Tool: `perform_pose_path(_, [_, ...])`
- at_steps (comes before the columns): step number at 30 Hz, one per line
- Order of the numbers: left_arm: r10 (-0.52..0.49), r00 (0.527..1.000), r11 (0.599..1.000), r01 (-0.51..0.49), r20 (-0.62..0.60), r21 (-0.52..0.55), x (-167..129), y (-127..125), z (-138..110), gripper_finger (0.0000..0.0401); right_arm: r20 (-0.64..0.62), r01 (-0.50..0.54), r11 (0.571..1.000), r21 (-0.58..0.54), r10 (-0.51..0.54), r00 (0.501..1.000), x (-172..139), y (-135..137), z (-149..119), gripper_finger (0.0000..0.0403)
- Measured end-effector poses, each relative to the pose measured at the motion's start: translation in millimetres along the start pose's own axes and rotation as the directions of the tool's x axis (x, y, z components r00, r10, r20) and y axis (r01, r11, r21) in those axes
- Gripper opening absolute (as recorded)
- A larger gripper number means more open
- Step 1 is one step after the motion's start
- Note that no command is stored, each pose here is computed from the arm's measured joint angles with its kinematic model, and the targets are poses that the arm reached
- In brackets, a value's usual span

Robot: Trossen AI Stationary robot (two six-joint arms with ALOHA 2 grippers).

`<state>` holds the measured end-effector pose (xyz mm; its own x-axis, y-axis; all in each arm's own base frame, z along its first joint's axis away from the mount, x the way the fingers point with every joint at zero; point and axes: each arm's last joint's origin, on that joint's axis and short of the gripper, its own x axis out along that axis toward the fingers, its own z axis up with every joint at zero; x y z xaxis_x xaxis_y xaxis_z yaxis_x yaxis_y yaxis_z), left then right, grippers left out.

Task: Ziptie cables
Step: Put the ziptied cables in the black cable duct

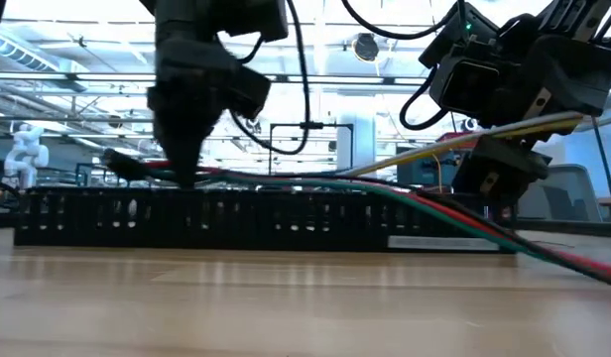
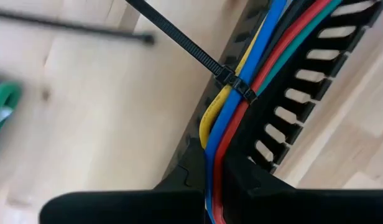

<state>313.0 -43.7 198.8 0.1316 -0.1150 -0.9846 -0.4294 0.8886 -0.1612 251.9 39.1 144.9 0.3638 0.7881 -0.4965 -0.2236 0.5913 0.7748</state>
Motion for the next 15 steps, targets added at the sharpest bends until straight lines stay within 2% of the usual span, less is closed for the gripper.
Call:
perform_pose_path(6, [0.023,0.999,0.999,-0.021,-0.037,0.047,0,-3,-7,0.0018,-0.023,0.005,0.999,0.043,-0.004,1.0,0,-1,-3,0.0206])
perform_pose_path(11, [0.073,0.997,0.997,-0.072,-0.027,0.032,0,-1,-8,0.0018,-0.076,0.004,0.995,0.101,0.004,0.997,0,-2,-9,0.0206])
perform_pose_path(15, [0.061,0.997,0.998,-0.06,-0.044,0.033,0,-1,-9,0.0018,-0.121,-0.013,0.989,0.147,0.031,0.992,-1,-3,-15,0.0206])
